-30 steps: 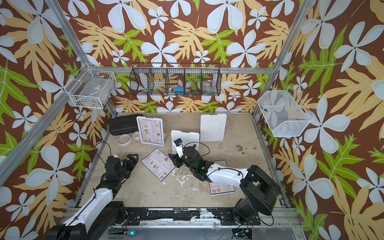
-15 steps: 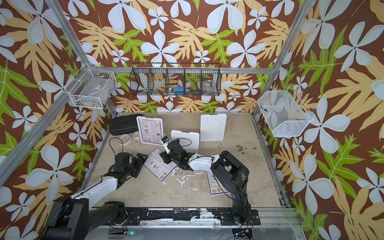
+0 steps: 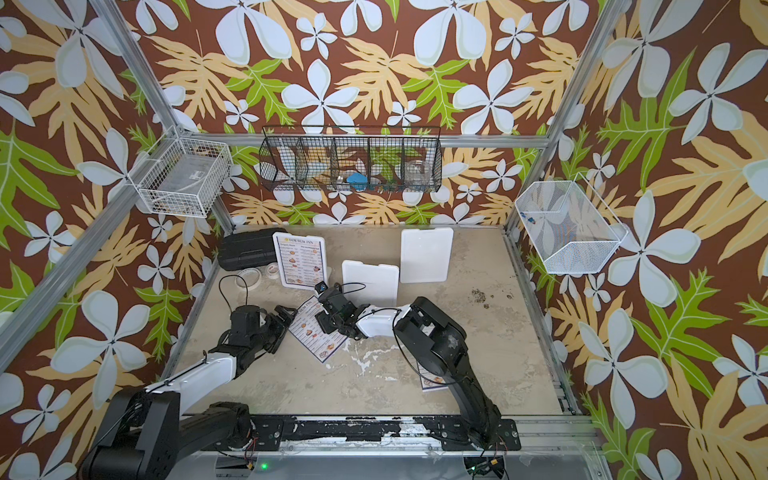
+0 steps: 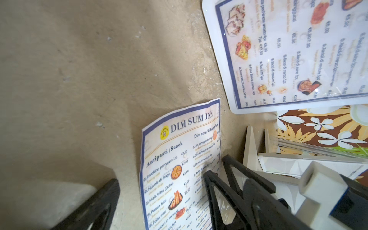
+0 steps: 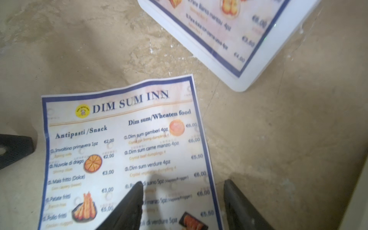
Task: Insert the menus into the narrow rack
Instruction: Pick up the menu from the center of the board.
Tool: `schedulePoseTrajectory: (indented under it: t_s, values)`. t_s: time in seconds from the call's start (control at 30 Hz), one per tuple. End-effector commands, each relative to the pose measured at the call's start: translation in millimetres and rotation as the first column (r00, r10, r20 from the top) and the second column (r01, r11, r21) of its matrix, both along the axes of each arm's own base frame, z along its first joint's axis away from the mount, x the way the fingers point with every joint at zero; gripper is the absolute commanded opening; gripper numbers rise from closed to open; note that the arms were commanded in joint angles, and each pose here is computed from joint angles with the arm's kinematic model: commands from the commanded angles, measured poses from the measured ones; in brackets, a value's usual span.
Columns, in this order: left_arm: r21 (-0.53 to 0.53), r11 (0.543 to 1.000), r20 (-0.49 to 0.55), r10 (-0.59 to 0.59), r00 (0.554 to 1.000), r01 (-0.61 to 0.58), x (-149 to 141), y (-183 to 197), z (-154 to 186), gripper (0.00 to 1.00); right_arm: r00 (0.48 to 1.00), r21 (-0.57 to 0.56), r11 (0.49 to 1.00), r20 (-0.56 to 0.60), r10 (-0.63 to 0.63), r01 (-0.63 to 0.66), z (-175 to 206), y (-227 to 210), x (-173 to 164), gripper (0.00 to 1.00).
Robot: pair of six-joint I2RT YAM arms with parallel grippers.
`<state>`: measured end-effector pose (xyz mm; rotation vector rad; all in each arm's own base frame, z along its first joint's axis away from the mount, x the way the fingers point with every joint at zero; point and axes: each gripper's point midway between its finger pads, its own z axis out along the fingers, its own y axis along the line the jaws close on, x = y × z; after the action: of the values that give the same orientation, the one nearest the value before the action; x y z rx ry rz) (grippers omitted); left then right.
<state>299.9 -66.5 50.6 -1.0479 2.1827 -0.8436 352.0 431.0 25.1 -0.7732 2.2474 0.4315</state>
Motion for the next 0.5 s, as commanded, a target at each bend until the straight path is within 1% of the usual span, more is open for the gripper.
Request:
schedulePoseTrajectory:
  t_s: [0.0, 0.2, 0.3, 0.47]
  values:
    - [-0.019, 1.000, -0.032, -0.012, 0.999, 0.011, -4.5, -4.0, -8.1, 1.00, 0.999, -0.008, 1.000, -0.051, 0.009, -0.010, -13.2, -1.1, -8.6, 0.65]
    - [-0.010, 1.000, -0.034, -0.005, 0.999, 0.004, -3.2, -2.5, -10.8, 1.00, 0.994, 0.004, 0.999, -0.097, 0.041, -0.040, -25.8, 3.0, -20.9, 0.63]
    - [-0.009, 1.000, -0.025, -0.001, 1.000, 0.001, -1.3, -2.0, -10.8, 1.00, 0.990, 0.040, 0.996, -0.114, 0.086, -0.082, -23.9, 10.2, -31.5, 0.62]
    - [0.006, 1.000, -0.039, -0.016, 0.999, 0.016, 2.0, -3.0, -16.3, 1.00, 0.980, 0.095, 0.987, -0.136, 0.144, -0.132, -17.5, 18.5, -45.3, 0.60]
